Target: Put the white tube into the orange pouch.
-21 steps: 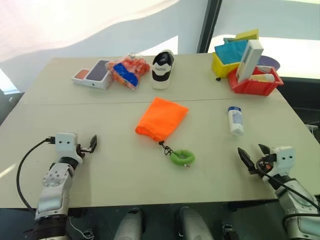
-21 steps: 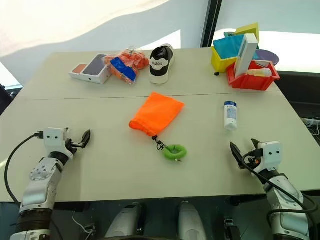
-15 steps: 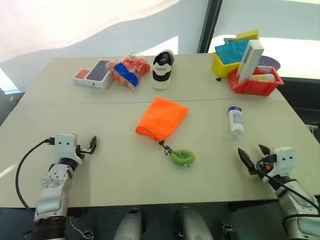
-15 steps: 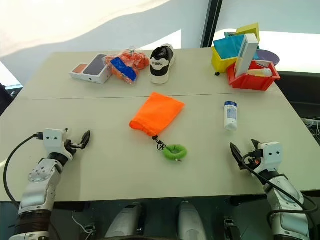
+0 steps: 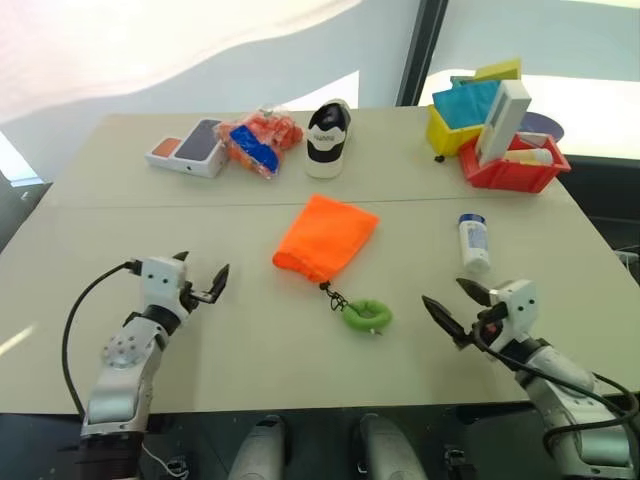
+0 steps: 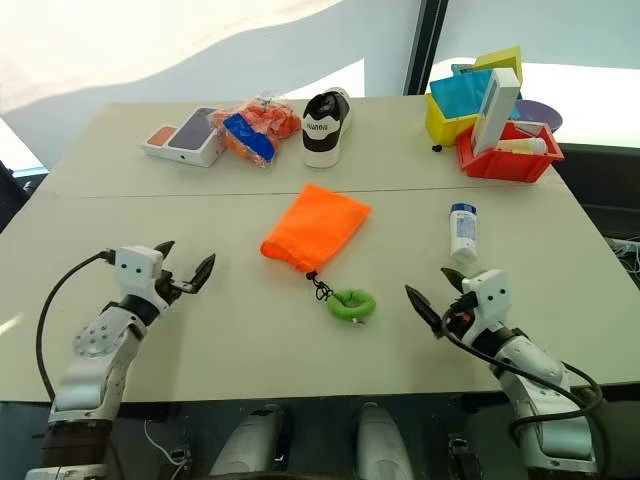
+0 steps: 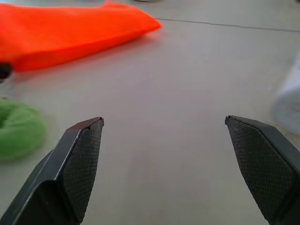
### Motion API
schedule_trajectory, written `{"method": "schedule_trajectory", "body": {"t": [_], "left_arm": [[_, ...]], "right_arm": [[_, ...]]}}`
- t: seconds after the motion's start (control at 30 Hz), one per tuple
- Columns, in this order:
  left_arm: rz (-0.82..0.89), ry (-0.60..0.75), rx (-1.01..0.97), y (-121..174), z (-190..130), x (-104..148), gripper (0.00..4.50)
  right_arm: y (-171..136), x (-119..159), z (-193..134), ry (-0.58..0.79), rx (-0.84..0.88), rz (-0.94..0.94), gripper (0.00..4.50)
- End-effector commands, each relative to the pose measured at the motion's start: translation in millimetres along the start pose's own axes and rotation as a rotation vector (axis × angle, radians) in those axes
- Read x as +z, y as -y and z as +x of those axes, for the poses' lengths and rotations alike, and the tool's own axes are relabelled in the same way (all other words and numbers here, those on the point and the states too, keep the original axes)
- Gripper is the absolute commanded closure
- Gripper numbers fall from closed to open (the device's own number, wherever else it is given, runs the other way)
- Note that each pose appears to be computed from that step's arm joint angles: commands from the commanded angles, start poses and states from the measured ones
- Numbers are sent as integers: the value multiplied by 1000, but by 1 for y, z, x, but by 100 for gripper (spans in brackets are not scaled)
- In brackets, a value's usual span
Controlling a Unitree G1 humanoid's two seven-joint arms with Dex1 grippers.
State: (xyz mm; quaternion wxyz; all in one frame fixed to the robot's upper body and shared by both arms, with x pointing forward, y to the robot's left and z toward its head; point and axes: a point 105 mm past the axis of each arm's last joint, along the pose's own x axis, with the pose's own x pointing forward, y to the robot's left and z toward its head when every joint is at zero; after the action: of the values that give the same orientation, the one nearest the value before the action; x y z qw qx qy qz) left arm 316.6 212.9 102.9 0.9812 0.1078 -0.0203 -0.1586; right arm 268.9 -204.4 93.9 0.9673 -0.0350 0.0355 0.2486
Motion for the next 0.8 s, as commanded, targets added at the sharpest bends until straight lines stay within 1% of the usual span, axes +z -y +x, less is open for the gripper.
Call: {"method": "schedule_trajectory", "body": {"t": [0.03,0.13,0.23,0.4,0.57,0.63,0.67,0.8], "left_arm": [[120,89,-161,24,10,27,0],[228,92,-271,39,20,30,0],[310,100,-336,50,33,31,0],[380,120,-421,66,57,34,0],[406,123,-457,71,73,37,0],[423,119,-480,72,75,35,53],[429,121,-490,73,75,35,86],[415,137,-508,72,72,35,289]], "right_arm": [[-20,20,10,55,74,-46,18],[-28,23,15,73,101,-43,18],[-32,22,19,72,116,-49,18],[-31,19,21,68,117,-63,18],[-29,21,22,77,109,-77,18],[-28,22,21,79,98,-83,0],[-27,22,21,79,90,-86,0],[-20,22,17,76,56,-89,0]]}}
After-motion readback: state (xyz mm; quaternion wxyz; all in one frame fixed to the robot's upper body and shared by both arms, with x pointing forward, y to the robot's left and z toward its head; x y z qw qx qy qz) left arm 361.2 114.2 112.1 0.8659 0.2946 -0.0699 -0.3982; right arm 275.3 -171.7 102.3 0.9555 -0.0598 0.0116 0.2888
